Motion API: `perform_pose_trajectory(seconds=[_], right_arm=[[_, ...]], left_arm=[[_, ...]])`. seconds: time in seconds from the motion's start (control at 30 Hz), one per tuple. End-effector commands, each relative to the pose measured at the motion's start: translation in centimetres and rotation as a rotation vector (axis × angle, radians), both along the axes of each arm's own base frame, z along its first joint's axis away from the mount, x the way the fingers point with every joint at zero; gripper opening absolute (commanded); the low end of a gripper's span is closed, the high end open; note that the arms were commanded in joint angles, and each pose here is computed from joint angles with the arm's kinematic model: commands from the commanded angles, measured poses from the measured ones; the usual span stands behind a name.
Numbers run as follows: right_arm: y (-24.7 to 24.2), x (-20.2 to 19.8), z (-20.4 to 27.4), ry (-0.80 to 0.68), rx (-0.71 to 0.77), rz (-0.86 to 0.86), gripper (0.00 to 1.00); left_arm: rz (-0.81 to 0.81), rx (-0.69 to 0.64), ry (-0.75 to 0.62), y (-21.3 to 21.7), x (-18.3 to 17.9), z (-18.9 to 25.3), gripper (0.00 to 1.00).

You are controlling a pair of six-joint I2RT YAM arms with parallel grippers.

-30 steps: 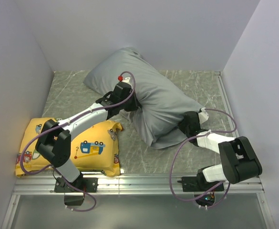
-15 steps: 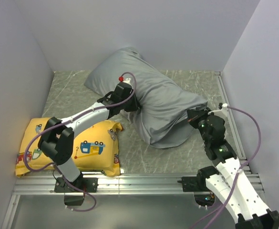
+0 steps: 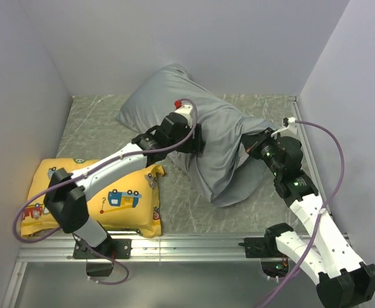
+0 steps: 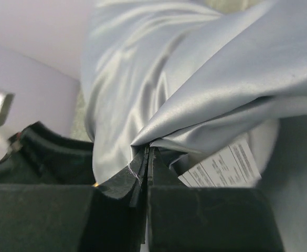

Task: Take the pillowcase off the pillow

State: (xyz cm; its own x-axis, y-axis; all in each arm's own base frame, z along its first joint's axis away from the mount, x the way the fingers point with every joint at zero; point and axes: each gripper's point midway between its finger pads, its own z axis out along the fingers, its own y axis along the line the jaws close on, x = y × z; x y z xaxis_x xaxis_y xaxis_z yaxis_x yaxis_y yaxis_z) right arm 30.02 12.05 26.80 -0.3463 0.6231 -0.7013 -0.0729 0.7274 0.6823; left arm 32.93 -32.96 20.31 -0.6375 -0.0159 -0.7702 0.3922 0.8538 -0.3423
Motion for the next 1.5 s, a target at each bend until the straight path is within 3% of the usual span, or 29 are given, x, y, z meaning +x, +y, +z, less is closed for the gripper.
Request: perform_pose_trajectory(seconds=[0.0,0.13,0.27,0.5,0.63,0.87,0.97,1.07,1.1,1.23,1.27,1.4,1.47], right_arm=[[2.0,-0.6,7.1,-0.191,0.055,0.105,0.0],[2.1,-0.9,8.5,-0.218,0.065,0.122,0.0],[2.7,-1.0,9.2,-0.22,0.075,0.152,0.0],[3.8,-1.5,10.4,-0.23,0.109,0.216,0.0],[4.4,-1.8,10.4,-0.225,0.124,0.247,0.0],[4.7,-1.9,10.4,-0.216,0.125,0.268,0.0],[4.6,-2.1,11.0,-0.227,0.122,0.266,0.0],[4.5,-2.2,11.2,-0.229,0.111,0.262,0.0],[4.3,-2.1,11.1,-0.226,0.107,0.253,0.0],[3.3,-1.2,8.7,-0.162,0.061,0.183,0.02],[3.1,-1.0,8.2,-0.151,0.052,0.169,0.07],[2.3,-0.7,5.0,-0.097,0.008,0.126,0.42],[1.9,-1.0,4.4,-0.093,-0.005,0.112,0.5]], left_arm=[[-0.075,-0.152,-0.281,-2.3,-1.7,11.7,0.72],[-0.161,-0.161,-0.337,-4.4,-5.4,13.6,0.85],[-0.202,-0.173,-0.378,-6.1,-7.9,14.6,0.9],[-0.156,-0.097,-0.437,-8.3,-7.2,12.1,0.93],[-0.052,-0.114,-0.495,-8.2,-5.8,13.0,0.94],[0.04,-0.045,-0.516,-9.4,-3.8,11.7,0.89],[0.091,0.0,-0.514,-9.2,-2.9,10.6,0.78],[0.161,-0.001,-0.533,-8.2,-2.3,11.1,0.56],[0.179,-0.003,-0.537,-7.8,-2.3,11.2,0.42],[0.271,-0.04,-0.577,-5.9,-1.9,13.9,0.16],[0.298,-0.028,-0.58,-5.3,-1.6,14.2,0.13],[0.315,-0.051,-0.564,-5.3,-0.6,15.7,0.03],[0.332,-0.05,-0.549,-5.2,0.2,15.5,0.0]])
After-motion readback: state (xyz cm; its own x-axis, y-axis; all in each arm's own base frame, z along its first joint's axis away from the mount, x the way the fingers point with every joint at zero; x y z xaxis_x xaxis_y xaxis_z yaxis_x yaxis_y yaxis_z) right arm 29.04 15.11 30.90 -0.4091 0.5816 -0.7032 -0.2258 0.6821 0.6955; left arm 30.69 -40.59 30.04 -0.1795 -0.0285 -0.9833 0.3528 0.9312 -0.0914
